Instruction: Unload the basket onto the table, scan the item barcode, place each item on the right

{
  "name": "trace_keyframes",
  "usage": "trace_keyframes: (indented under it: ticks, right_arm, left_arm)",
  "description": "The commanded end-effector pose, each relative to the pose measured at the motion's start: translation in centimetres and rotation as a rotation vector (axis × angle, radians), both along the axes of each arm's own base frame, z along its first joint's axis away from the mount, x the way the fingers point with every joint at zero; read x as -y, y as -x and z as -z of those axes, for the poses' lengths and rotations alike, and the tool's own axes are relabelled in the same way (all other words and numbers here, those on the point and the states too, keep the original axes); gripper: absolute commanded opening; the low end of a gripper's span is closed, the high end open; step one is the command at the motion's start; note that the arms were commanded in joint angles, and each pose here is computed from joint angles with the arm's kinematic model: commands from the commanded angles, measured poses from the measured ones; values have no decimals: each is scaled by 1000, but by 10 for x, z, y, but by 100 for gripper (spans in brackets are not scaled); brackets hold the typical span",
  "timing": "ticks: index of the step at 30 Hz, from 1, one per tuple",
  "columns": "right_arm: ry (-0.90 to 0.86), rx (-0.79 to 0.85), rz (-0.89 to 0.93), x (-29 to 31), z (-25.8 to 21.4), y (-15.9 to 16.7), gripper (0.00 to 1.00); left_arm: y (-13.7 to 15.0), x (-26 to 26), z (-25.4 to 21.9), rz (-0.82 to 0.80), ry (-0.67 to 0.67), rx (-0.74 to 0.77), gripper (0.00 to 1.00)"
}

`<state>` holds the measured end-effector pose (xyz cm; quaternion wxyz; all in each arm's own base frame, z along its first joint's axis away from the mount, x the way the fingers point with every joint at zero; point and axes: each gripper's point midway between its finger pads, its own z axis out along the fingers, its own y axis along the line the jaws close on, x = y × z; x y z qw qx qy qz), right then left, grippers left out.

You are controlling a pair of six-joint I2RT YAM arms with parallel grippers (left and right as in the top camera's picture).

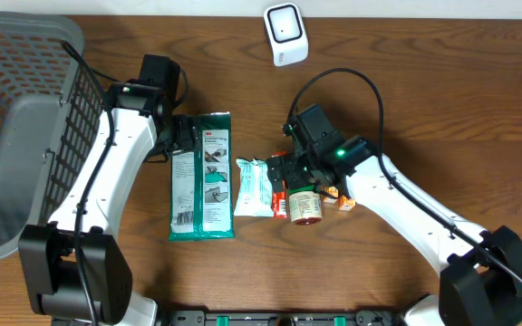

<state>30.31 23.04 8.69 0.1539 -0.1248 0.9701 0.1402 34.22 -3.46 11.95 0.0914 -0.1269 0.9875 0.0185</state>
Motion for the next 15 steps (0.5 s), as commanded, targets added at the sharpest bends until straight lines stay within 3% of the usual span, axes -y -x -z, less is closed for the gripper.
trace_keyframes:
  ticks: [1,15]
  right_arm:
    - [31,-4,13,3,10,3,99]
    - [30,-8,11,3,10,4,99]
  left_arm:
    - [-2,-2,-5,-2,-8,13,87]
    - [-3,-2,-5,-2,-7,13,87]
